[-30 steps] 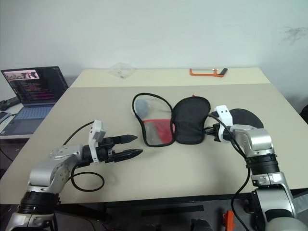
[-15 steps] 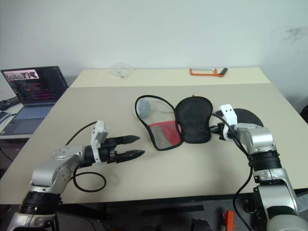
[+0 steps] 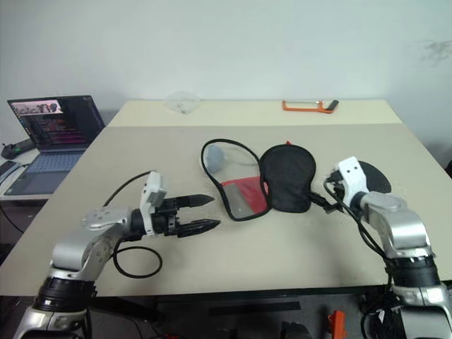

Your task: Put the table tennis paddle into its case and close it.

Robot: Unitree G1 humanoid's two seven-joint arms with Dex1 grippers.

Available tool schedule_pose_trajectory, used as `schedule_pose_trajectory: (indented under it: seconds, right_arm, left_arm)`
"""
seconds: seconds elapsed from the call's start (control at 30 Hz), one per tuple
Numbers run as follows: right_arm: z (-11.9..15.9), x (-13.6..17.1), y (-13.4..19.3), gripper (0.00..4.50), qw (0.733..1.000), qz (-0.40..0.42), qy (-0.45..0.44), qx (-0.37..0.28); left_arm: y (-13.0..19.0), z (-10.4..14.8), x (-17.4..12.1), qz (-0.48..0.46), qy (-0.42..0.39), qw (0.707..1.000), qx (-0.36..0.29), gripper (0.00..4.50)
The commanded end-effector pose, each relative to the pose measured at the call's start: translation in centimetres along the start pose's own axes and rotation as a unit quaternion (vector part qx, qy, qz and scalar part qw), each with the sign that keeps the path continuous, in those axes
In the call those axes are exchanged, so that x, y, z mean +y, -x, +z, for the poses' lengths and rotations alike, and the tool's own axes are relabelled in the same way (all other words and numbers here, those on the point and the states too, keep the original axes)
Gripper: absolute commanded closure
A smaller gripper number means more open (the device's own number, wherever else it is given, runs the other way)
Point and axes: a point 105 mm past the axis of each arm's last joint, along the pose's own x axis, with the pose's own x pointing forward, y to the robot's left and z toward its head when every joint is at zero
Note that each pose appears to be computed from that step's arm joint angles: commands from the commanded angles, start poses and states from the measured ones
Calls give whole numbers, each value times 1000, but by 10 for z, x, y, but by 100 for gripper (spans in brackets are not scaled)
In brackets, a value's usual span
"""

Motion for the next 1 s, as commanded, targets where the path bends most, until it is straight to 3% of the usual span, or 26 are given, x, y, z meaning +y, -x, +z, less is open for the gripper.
schedule_pose_trajectory:
  seconds: [0.03, 0.2, 0.4, 0.9, 1.0]
  right_arm:
    - [15, -37, 32, 1, 996, -84, -4, -38]
    - [-6, -79, 53, 1, 983, -182, -26, -16]
    - [-39, -98, 55, 1, 979, -192, -60, 42]
    - [-65, -103, 11, 1, 980, -159, -87, 87]
    - [-66, -103, 10, 61, 979, -162, -93, 86]
  left_arm:
    - [-15, 20, -7, -24, -57, 998, -9, 32]
    - [-40, 34, -12, -57, -66, 995, -39, 32]
    - [-64, 42, -21, -103, -80, 990, -55, 32]
    - [-61, 18, -21, -107, -87, 990, -33, 32]
    - [-58, 12, -19, -97, -86, 991, -25, 32]
